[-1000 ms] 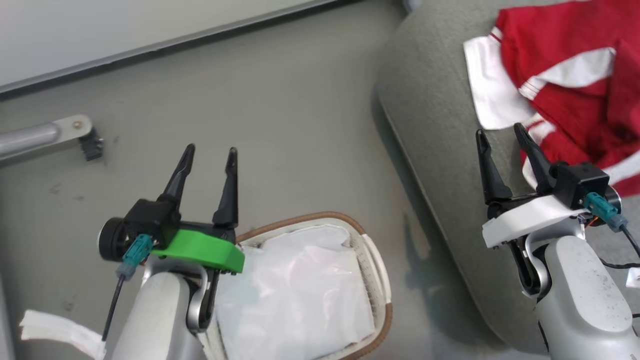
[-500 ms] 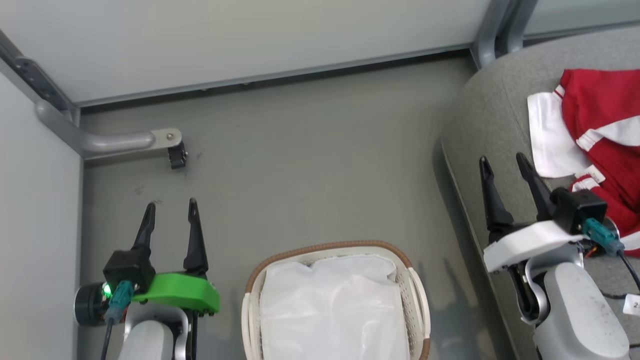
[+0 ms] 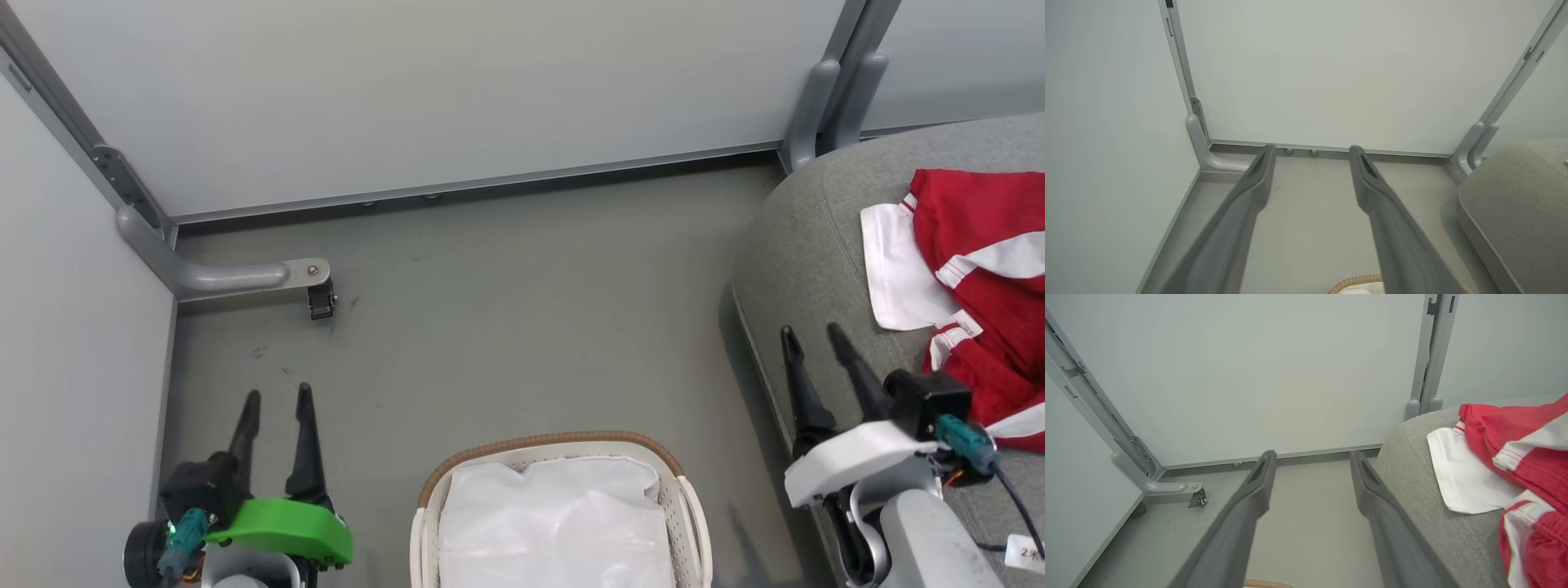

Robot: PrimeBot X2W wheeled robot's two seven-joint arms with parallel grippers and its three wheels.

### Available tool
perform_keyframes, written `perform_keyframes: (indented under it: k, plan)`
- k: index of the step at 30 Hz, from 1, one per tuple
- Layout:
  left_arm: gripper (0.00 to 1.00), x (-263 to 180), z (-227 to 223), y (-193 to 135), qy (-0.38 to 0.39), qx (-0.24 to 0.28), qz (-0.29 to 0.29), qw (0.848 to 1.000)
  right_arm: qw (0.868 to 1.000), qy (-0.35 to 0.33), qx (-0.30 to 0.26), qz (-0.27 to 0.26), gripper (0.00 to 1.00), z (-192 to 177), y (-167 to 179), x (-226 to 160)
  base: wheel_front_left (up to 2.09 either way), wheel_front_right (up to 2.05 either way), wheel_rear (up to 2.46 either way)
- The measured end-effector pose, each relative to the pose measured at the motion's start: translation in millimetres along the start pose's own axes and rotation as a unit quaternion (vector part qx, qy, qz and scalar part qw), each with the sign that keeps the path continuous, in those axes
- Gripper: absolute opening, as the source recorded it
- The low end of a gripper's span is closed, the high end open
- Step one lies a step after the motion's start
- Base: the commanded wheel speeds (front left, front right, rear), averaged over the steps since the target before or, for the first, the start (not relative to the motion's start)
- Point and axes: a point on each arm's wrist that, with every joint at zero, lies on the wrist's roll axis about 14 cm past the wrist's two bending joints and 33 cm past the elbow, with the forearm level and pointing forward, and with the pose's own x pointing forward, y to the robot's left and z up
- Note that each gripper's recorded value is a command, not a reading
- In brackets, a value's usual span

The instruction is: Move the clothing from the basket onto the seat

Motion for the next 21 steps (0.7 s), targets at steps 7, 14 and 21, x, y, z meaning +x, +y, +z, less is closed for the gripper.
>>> perform_keyframes:
  k: [7, 14, 21]
  plan:
    - [0.00, -4, -11, 6, 0.024, -0.037, 0.016, 0.999, 0.998, 0.030, 0.042, -0.019, 0.00, -17, -5, -9, 0.00, 0.00, 0.00]
    - [0.00, -4, -9, 13, 0.027, -0.100, 0.033, 0.994, 0.993, 0.027, 0.105, -0.038, 0.00, -13, -11, -10, 0.00, 0.00, 0.00]
    - [0.00, -4, -8, 17, 0.029, -0.157, 0.045, 0.986, 0.985, 0.027, 0.161, -0.052, 0.00, -13, -16, -13, 0.00, 0.00, 0.00]
